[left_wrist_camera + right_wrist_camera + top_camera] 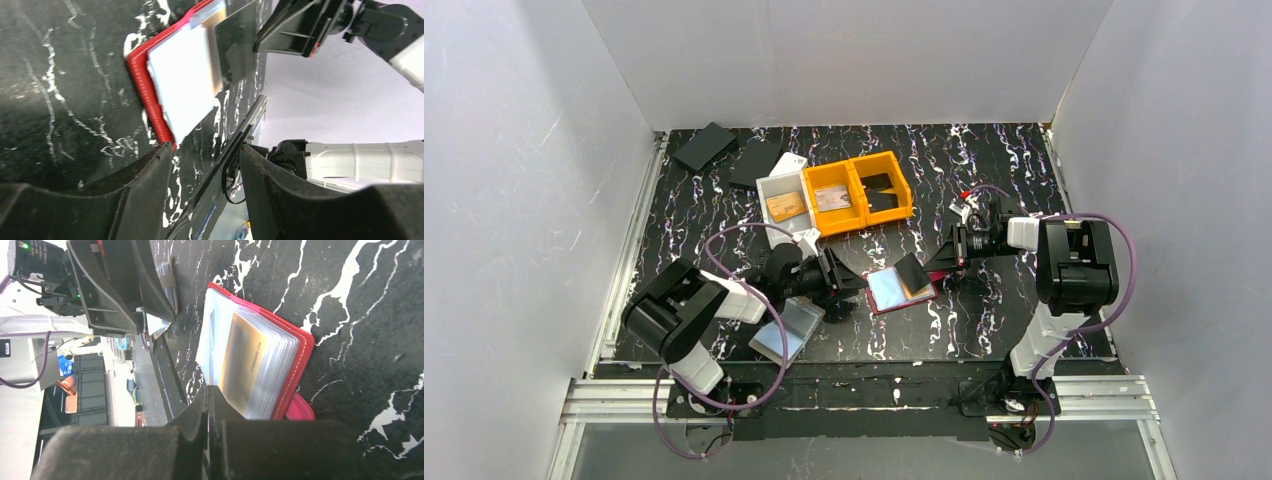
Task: Take the credit cards out of the card holder
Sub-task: Remove the credit card from the card holder, then place the credit card in the storage box.
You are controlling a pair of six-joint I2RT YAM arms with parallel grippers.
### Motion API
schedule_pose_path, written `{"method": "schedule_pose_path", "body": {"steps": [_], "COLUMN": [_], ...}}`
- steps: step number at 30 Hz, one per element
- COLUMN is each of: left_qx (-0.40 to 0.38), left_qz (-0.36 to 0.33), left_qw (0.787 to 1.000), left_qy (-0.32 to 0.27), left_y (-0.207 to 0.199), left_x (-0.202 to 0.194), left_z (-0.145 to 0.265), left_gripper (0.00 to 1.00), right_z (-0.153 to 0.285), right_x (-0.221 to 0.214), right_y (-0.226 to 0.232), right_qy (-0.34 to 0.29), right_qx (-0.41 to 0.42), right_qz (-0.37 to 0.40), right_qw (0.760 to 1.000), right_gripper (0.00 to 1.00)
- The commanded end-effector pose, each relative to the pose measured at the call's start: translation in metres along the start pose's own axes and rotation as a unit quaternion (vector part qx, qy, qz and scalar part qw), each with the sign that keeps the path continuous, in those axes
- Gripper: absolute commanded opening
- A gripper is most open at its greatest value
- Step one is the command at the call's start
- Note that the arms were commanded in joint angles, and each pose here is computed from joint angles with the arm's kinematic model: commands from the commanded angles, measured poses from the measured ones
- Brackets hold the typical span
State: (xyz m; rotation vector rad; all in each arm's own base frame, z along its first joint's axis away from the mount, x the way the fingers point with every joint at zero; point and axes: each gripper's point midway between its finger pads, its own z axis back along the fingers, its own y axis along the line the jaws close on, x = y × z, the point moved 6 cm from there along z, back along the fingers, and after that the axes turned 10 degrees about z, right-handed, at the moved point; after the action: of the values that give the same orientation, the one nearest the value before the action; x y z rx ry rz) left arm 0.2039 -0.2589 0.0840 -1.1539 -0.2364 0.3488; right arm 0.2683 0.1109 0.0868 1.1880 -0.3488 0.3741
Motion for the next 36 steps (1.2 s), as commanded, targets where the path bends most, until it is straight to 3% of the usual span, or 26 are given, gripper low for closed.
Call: {"method": "schedule_pose_path", "body": {"steps": [1, 7, 22, 34, 36], "left_qx": [-0.022, -0.038, -0.055, -0.11, -0.115], "left_qz": [-0.037, -0.052, -0.009, 0.003, 0.009], "left_qw": [0.999, 0.998, 0.998, 0.994, 0.993], "left_qy": [-0.015, -0.002, -0.021, -0.018, -0.014], "left_y": [-0.017, -0.039, -0.039, -0.054, -0.054], "left_x": [-0.002, -0.007, 0.0, 0.001, -0.001], "left_z": [0.006, -0.02, -0.081, -0.086, -0.087], "left_gripper": [0.52, 0.56, 0.6, 0.55, 0.51], "right_z": [0.005, 0.005, 0.007, 0.006, 0.006], "right_x": [0.014, 0.016, 0.02, 0.02, 0.019], "right_y": [0.015, 0.021, 0.035, 0.034, 0.035], "right_qy": [-0.021, -0.033, -0.046, -0.044, -0.043], "right_qx": [0.024, 0.04, 0.072, 0.074, 0.075], "right_qz": [0.032, 0.032, 0.024, 0.021, 0.02], "right_qw": [0.999, 0.998, 0.996, 0.996, 0.996], "right_gripper": [0.01, 0.01, 0.01, 0.01, 0.01]}}
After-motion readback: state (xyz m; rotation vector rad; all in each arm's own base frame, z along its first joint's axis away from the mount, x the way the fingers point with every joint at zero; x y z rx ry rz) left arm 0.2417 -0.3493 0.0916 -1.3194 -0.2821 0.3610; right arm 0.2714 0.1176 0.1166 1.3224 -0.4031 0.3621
